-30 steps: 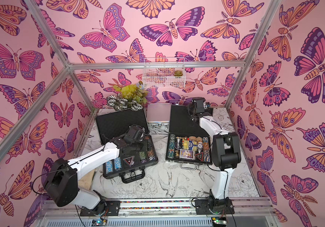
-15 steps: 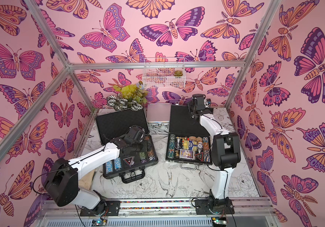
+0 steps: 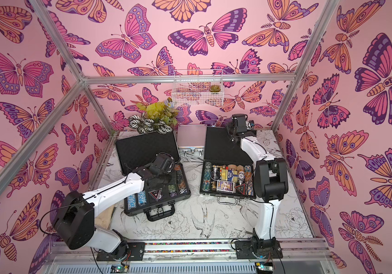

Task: Close the poker set cases
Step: Close the lid of the poker set case.

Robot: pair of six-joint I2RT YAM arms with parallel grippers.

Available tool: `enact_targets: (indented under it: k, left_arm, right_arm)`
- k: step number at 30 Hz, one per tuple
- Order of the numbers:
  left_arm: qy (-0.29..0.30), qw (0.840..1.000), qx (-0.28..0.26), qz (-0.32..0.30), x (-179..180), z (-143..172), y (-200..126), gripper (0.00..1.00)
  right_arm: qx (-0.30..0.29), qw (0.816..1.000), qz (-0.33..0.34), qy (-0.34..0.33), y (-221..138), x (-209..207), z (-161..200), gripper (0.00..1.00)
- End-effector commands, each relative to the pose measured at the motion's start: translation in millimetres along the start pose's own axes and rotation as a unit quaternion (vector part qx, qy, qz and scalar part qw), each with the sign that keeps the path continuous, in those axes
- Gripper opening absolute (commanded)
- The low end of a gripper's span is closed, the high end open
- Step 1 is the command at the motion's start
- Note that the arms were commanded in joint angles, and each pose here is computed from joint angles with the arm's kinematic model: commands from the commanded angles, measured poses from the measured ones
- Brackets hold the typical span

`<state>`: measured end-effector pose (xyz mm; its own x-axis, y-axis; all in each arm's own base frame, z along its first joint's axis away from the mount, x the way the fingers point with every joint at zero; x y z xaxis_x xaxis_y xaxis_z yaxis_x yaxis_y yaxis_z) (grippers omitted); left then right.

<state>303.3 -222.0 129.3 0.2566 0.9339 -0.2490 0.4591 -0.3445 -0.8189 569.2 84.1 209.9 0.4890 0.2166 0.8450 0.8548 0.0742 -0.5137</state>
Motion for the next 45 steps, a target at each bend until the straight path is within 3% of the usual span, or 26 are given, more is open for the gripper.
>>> enact_targets:
  k: [1,7,22,45]
  left_arm:
    - [-0.008,1.000,-0.001,-0.009,7,3,-5,0.75]
    - [-0.009,1.000,0.002,-0.006,6,3,-1,0.75]
    - [0.008,1.000,0.010,0.010,-17,-4,10,0.75]
    - [-0.011,0.999,-0.032,-0.007,-40,-93,73,0.75]
  right_arm:
    - [-0.001,0.999,-0.051,-0.017,-13,30,-3,0.17]
    - [-0.003,0.997,-0.066,-0.042,-32,39,-5,0.08]
    - [0.014,0.994,-0.086,-0.060,-74,17,1,0.08]
    - [-0.002,0.995,-0.071,-0.072,-153,-54,1,0.14]
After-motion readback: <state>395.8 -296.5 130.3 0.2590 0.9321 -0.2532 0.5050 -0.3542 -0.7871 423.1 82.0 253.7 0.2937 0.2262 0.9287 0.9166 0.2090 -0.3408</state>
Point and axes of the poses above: each gripper's point midway between its finger pads, its own y axis out along the fingers, its own x axis along the line the jaws close on, z = x × y, the point moved 2 cm from there along -y, back along the fingers, and after that the axes turned 9 degrees about y, right-handed, at the moved point
